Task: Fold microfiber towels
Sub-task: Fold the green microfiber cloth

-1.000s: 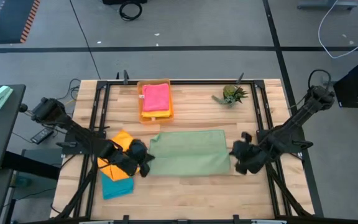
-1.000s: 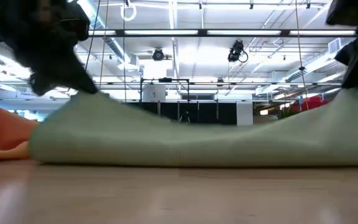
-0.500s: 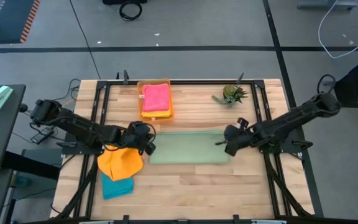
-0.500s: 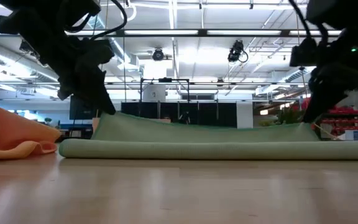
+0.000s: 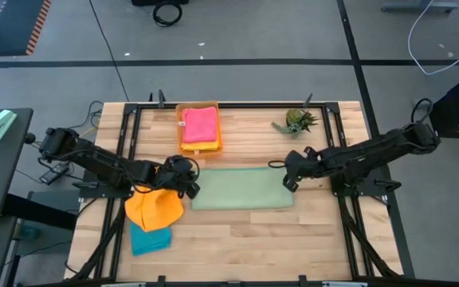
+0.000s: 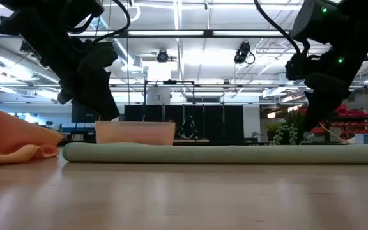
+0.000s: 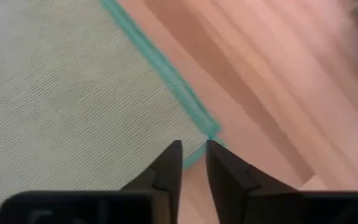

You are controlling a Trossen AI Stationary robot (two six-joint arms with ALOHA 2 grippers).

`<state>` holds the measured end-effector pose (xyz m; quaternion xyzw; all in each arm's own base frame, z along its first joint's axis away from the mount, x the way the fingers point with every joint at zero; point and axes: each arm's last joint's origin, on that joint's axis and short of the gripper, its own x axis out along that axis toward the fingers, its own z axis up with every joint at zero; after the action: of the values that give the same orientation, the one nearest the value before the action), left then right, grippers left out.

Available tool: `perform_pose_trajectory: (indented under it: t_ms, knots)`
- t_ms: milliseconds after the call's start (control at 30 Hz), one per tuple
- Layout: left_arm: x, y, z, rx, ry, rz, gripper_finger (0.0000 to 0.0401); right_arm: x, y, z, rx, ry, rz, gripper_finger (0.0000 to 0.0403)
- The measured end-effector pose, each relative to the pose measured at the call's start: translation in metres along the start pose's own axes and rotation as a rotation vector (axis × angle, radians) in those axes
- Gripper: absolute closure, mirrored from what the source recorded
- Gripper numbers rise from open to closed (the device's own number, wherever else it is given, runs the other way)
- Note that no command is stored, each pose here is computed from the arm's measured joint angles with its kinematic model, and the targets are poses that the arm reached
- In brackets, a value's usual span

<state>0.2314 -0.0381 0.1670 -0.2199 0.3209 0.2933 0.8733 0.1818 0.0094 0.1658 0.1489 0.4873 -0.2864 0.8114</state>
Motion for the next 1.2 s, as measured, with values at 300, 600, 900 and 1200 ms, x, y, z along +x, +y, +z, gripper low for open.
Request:
perform_pose_trajectory:
  t_ms: [300, 600, 900, 1200]
  knots:
    - [-0.008, -0.028, -0.006, -0.007, 0.044, -0.29, 0.0284, -0.033, 0.017, 0.017, 0.159, 0.031, 0.246, 0.025]
    - [0.026, -0.045, -0.063, -0.004, 0.195, -0.22, 0.0392, -0.02, 0.071, -0.037, 0.301, 0.022, 0.219, 0.038]
    - [0.04, -0.078, -0.074, -0.145, 0.226, -0.416, 0.0395, 0.014, 0.082, -0.057, 0.236, 0.166, 0.065, 0.0398]
    - [0.027, -0.138, -0.012, 0.027, 0.045, -0.668, 0.0367, 0.002, 0.042, -0.016, 0.188, 0.02, -0.113, 0.04]
